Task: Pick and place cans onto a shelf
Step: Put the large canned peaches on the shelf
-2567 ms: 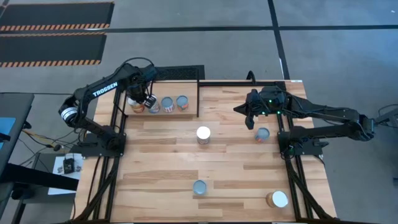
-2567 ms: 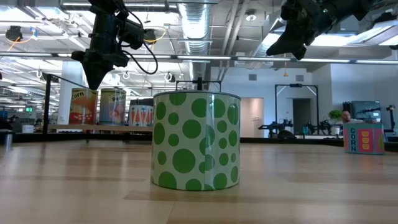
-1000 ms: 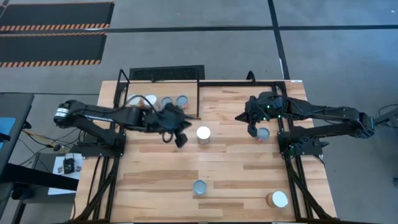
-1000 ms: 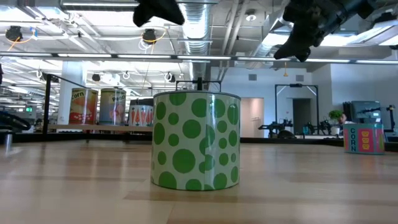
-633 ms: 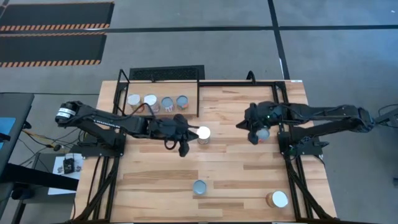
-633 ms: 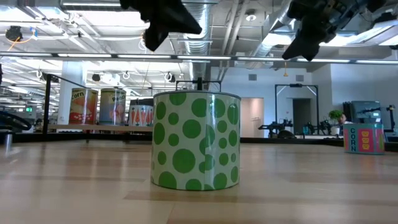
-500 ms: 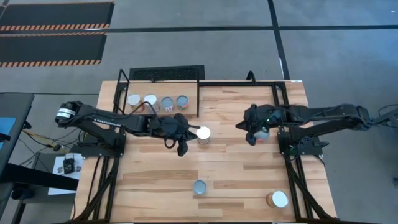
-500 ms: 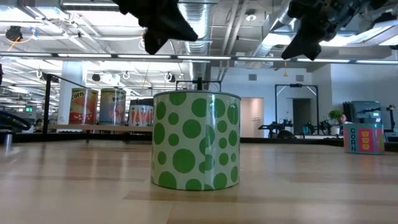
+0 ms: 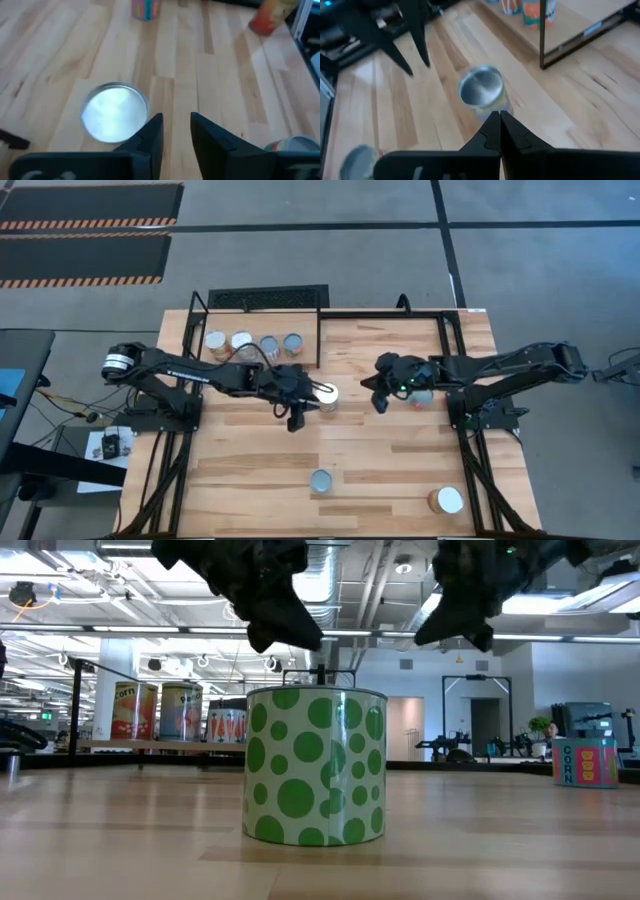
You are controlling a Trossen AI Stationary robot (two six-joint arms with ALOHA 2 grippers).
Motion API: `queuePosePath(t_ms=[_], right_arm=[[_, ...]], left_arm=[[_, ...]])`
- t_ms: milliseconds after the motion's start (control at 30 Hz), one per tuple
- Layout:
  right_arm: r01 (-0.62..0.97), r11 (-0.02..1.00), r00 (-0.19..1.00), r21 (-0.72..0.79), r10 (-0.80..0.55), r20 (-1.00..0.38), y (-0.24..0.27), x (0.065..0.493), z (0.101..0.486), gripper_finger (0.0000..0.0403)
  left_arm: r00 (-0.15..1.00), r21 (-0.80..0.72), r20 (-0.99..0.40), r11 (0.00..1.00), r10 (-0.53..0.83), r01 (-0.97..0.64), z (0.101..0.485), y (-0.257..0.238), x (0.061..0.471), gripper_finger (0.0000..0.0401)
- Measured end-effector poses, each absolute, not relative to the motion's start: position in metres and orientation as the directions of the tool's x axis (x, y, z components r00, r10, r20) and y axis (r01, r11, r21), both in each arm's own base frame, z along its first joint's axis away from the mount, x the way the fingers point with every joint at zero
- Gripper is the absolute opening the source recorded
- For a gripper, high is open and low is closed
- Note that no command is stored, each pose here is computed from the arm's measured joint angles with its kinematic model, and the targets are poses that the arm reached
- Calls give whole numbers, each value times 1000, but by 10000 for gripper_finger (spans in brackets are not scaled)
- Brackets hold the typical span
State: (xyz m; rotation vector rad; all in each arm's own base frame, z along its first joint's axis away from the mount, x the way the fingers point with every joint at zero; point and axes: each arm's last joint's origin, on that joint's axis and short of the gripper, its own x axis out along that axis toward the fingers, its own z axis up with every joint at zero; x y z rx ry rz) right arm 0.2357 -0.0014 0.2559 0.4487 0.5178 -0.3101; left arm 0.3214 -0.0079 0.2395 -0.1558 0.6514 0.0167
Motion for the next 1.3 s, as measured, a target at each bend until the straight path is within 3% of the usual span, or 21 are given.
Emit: queuePosePath(t_ms=[233, 467, 667, 767, 933, 1133, 1300], right_arm=[[361, 875, 852, 322, -168, -496, -1, 248, 253, 12], [299, 927, 867, 226, -165, -470, -1, 240, 262, 12], [281, 933, 891, 226, -166, -422, -1, 230, 274, 12], [285, 926, 901, 248, -170, -400, -1, 229, 278, 12], [333, 907, 899, 257, -223, -377, -3, 229, 280, 12], [344, 908, 896, 241, -240, -374, -8, 229, 281, 12], [346, 917, 892, 200, -255, -375, -12, 229, 281, 12]], left_arm=[[770, -31, -636, 995, 56, -98, 231, -12, 345, 113], [672, -6, -737, 995, 65, -103, 207, -13, 366, 114], [634, 82, -758, 988, 149, -134, 204, -11, 373, 113], [627, 98, -762, 986, 163, -137, 204, -7, 372, 89], [599, 105, -785, 987, 160, -126, 205, -2, 368, 11], [577, 84, -800, 983, 165, -164, 215, 7, 360, 1], [594, 60, -780, 968, 197, -243, 265, 16, 348, 0]])
